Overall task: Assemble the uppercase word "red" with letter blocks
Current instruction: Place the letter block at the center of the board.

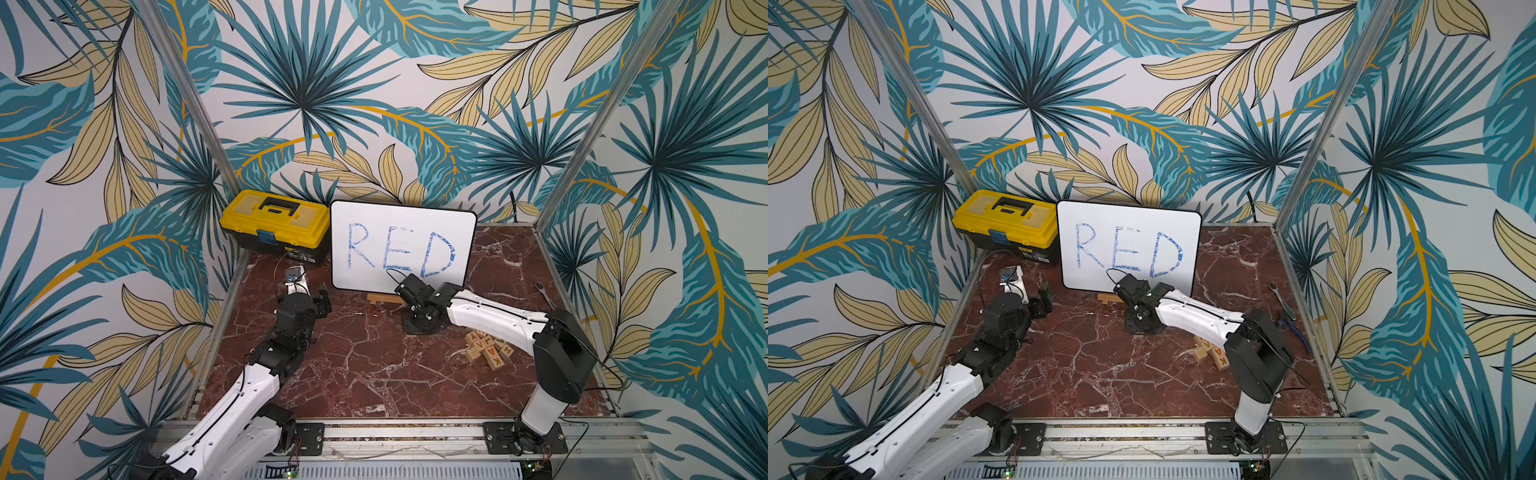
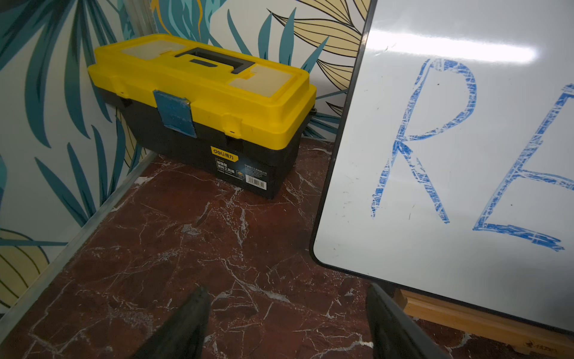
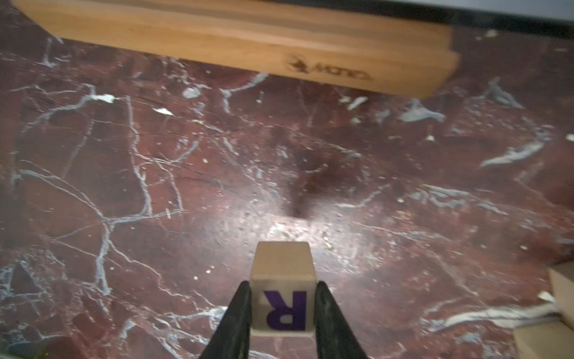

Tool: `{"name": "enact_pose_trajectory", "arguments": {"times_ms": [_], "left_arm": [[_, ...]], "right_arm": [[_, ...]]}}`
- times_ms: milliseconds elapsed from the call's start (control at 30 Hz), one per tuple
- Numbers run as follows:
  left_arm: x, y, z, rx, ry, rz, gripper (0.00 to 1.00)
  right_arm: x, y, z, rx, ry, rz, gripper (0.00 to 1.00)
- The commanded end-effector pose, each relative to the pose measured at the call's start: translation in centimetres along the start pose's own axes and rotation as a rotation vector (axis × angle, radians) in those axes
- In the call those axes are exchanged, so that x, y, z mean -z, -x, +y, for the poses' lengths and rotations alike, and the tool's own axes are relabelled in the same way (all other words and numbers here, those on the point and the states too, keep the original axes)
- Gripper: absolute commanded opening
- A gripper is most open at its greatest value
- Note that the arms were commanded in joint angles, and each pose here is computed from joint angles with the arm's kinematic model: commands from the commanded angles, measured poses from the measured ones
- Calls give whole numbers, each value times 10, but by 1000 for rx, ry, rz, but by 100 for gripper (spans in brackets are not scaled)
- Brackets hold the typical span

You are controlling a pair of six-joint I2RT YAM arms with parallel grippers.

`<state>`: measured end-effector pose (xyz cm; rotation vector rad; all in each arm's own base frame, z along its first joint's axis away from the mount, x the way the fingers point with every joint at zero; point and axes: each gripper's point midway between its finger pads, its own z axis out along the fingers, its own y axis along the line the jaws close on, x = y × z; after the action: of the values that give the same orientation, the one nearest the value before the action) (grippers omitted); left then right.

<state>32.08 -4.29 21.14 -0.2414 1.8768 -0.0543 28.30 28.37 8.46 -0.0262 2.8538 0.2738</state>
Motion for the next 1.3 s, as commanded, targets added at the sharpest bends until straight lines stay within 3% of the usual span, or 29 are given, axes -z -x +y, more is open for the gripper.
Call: {"name": "enact_pose_trajectory", "arguments": {"times_ms": [0,400,733,833,1067,1267], "left_arm": [[-2,-20,15,48,38,44,78],[1,-25,30,64,65,46,78],[-2,-30,33,73,62,63,78],[-1,-31,32,72,59,65,77],[-2,-31,32,74,56,66,77],[-1,-31,32,74,54,66,77]], "right_arm": [[-1,-1,32,-35,50,5,26],[-38,-12,82,8,44,77,24],[-50,-21,88,12,2,107,24],[-52,-24,87,14,-10,116,27],[-51,-24,88,18,-14,111,45],[-41,-18,79,17,-35,70,47]]}}
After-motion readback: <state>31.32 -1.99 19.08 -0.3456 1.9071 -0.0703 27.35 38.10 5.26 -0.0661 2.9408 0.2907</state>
